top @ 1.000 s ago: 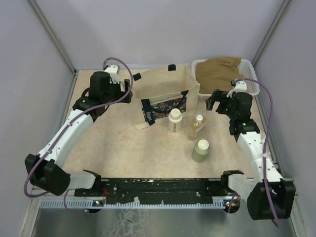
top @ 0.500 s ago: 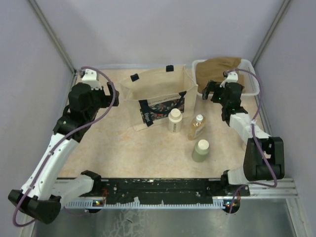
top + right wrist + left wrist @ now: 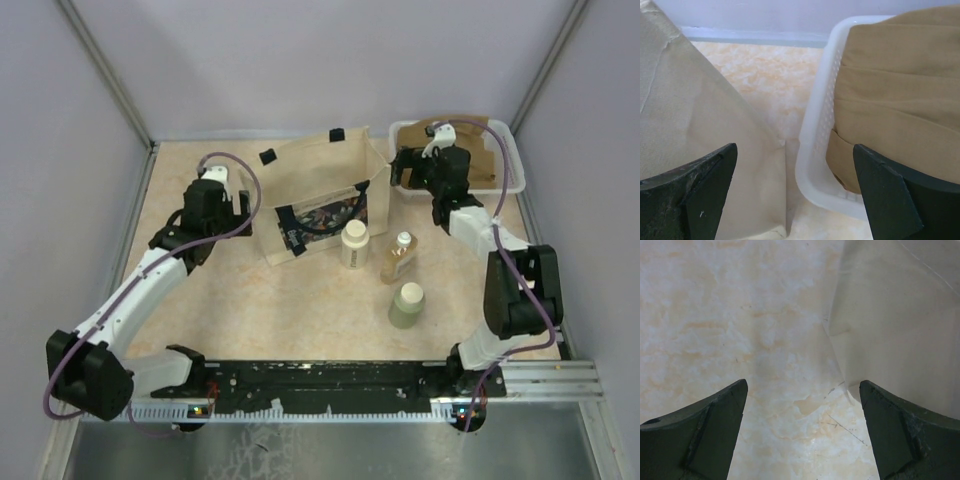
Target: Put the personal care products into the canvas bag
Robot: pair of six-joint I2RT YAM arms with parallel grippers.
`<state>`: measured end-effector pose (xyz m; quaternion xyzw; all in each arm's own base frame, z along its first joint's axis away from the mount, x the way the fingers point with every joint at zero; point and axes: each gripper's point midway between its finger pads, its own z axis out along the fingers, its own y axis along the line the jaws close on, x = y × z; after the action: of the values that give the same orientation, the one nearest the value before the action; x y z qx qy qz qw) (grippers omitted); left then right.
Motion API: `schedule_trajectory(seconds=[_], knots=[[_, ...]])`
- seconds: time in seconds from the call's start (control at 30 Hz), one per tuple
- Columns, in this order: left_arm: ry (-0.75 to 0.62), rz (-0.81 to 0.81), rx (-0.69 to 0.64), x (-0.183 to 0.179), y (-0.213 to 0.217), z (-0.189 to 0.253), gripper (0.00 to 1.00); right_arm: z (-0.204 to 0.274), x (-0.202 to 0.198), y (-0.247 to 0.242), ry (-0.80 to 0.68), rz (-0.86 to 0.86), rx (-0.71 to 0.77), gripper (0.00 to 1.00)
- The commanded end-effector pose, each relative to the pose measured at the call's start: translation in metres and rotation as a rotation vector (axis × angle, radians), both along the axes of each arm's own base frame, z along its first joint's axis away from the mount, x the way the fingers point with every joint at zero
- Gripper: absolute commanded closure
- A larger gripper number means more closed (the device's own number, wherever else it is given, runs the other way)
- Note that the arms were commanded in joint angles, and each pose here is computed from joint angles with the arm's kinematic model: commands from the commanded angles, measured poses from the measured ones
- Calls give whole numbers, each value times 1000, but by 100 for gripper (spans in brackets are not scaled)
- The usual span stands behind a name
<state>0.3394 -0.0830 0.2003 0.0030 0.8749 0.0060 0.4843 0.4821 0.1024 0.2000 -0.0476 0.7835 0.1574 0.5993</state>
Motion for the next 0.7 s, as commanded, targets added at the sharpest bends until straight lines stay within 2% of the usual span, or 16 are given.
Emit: schedule_trajectory(seconds=[0.0,0.13,0.4,0.67], knots=[[-15,-46,-86,8,-18,-7,1,32,14,23,-95,71,-11,1],[8,-111,-134,6,-34,-14,1,34,15,45,-87,148,-38,1],[58,-182,-201,-17,-46,-21,1,4,18,93,-13,286,-67,1],[55,-151,-210,-50,-30,-12,1,-9,6,133,23,394,-88,1]])
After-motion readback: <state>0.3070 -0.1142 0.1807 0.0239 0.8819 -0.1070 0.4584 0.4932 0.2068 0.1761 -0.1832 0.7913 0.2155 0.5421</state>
